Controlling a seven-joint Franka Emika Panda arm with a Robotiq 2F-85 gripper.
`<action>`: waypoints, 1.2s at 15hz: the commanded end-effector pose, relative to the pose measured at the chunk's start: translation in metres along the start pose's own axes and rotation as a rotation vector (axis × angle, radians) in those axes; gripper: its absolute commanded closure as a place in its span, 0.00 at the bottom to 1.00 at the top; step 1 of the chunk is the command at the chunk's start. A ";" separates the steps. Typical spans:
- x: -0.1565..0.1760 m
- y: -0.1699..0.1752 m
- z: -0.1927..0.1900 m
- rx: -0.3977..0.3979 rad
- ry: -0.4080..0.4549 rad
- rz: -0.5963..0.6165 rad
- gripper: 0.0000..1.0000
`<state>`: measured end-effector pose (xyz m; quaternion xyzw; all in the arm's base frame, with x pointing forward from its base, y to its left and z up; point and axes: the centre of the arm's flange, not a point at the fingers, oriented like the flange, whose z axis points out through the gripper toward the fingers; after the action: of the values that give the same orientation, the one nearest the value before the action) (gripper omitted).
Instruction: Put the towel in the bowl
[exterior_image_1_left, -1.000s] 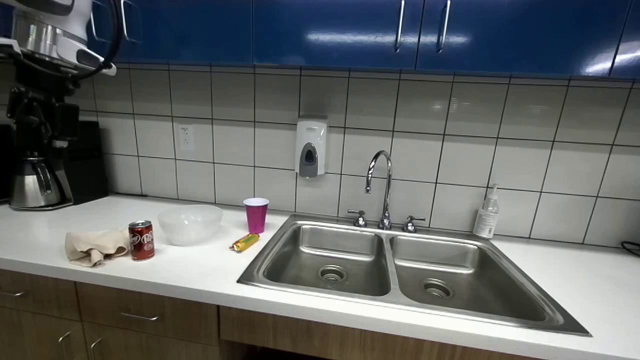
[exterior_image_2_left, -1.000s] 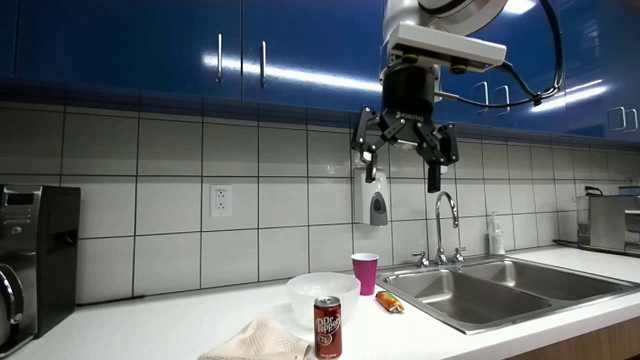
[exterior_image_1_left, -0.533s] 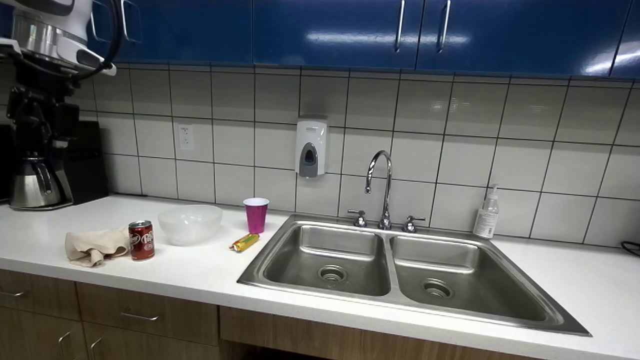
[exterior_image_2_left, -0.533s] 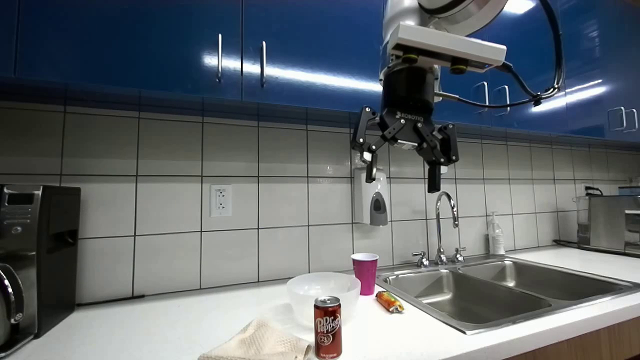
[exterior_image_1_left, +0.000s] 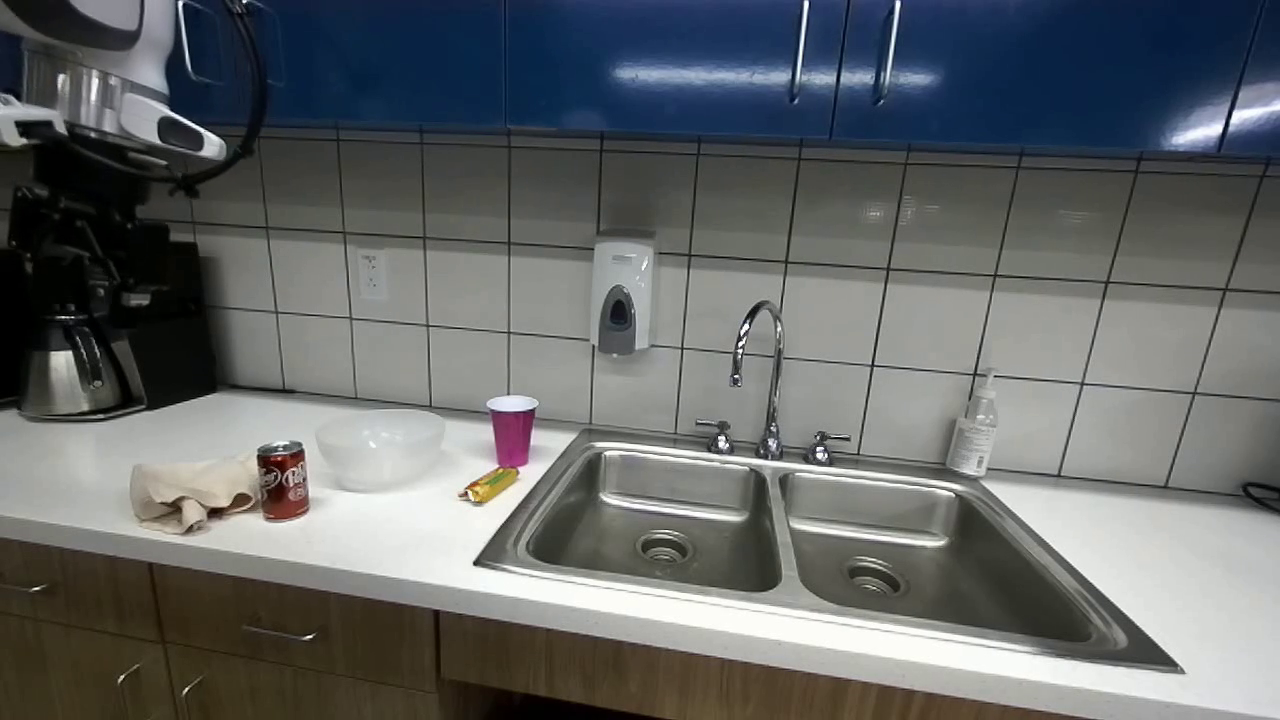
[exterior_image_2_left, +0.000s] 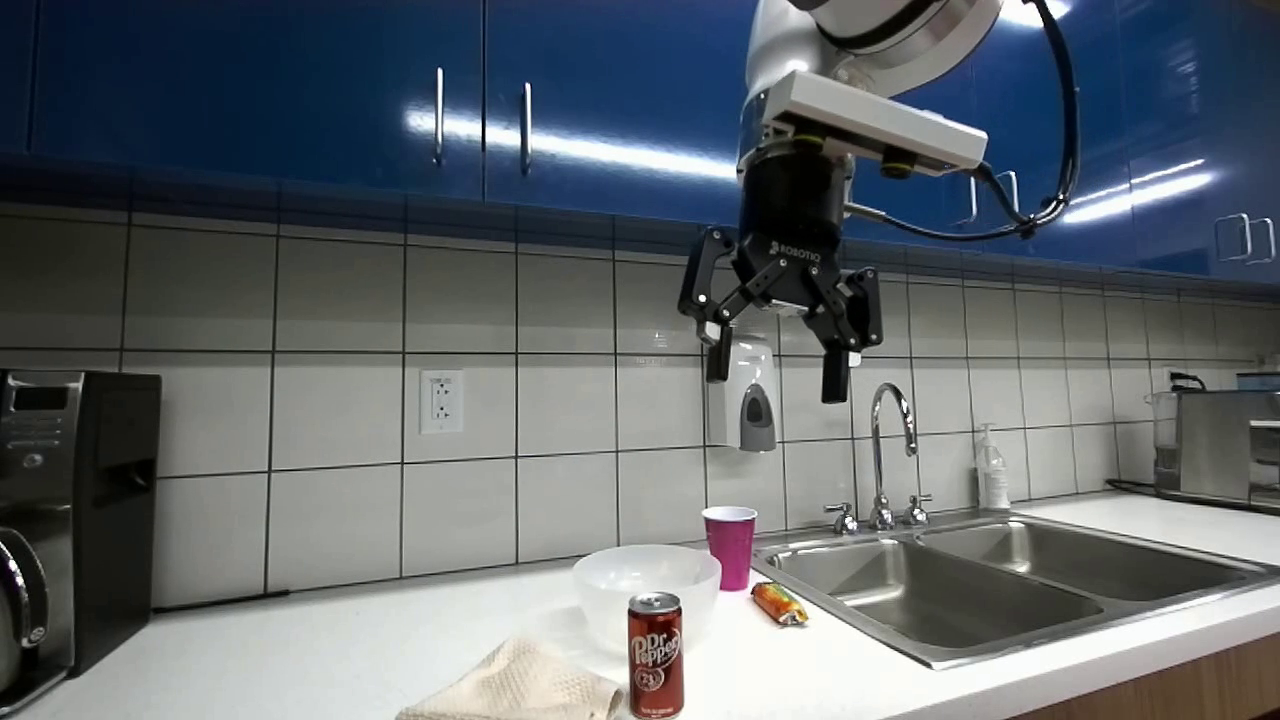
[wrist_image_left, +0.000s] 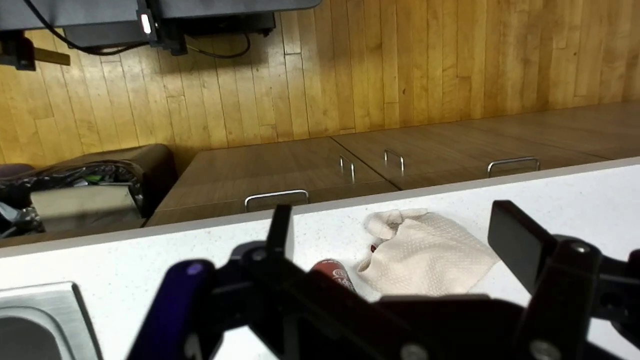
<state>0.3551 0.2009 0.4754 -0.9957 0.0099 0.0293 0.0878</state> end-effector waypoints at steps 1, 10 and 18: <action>0.016 -0.014 0.008 -0.026 0.020 -0.094 0.00; 0.046 -0.047 0.028 -0.101 0.082 -0.290 0.00; 0.100 -0.073 0.060 -0.120 0.113 -0.326 0.00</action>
<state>0.4229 0.2634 0.4299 -0.9887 -0.1420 -0.0360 0.0333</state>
